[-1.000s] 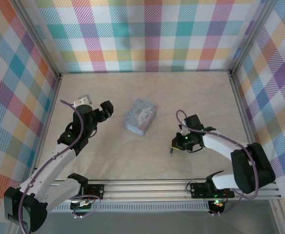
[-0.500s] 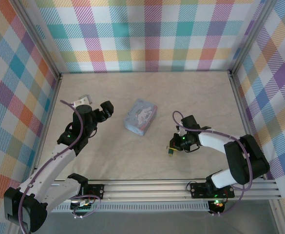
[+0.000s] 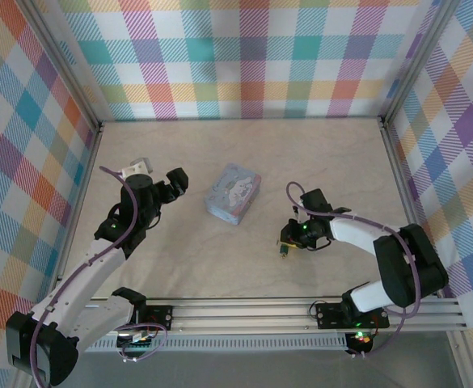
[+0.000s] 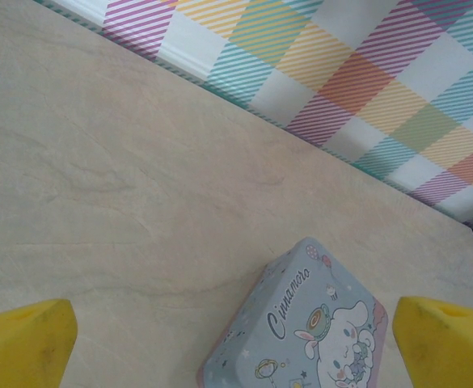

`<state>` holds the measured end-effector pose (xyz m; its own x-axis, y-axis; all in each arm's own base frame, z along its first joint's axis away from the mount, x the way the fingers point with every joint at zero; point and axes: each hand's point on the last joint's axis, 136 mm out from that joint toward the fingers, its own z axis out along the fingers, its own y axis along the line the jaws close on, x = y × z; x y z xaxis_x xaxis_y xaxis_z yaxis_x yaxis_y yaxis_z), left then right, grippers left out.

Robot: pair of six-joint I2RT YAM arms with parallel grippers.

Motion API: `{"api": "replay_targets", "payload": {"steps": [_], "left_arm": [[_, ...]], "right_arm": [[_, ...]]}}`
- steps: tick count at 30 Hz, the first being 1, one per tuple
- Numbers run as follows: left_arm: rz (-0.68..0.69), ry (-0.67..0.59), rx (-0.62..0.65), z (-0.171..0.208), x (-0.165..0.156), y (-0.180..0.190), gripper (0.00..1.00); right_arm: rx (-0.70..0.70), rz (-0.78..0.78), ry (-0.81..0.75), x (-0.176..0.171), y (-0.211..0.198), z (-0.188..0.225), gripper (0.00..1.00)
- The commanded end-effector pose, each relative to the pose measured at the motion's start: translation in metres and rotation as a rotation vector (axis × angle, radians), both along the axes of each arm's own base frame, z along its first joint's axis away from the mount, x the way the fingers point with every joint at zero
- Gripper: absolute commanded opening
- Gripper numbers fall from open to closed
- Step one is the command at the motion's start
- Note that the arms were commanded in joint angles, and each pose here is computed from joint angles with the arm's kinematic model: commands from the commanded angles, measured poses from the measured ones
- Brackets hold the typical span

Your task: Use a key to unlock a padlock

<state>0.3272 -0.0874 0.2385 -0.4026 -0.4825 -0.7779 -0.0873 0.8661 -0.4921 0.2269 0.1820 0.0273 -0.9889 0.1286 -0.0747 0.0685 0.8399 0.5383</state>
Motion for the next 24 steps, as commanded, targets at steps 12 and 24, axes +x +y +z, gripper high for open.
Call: {"api": "replay_targets", "payload": {"steps": [12,24], "left_arm": [[0.030,-0.049,0.089,0.029,-0.004,0.015,1.00],[0.044,-0.069,0.110,0.039,-0.010,0.021,1.00]], "right_arm": [[-0.111,0.039,-0.298,0.032,-0.017,0.087,0.38],[-0.260,-0.060,-0.724,0.059,-0.060,0.147,0.64]]}}
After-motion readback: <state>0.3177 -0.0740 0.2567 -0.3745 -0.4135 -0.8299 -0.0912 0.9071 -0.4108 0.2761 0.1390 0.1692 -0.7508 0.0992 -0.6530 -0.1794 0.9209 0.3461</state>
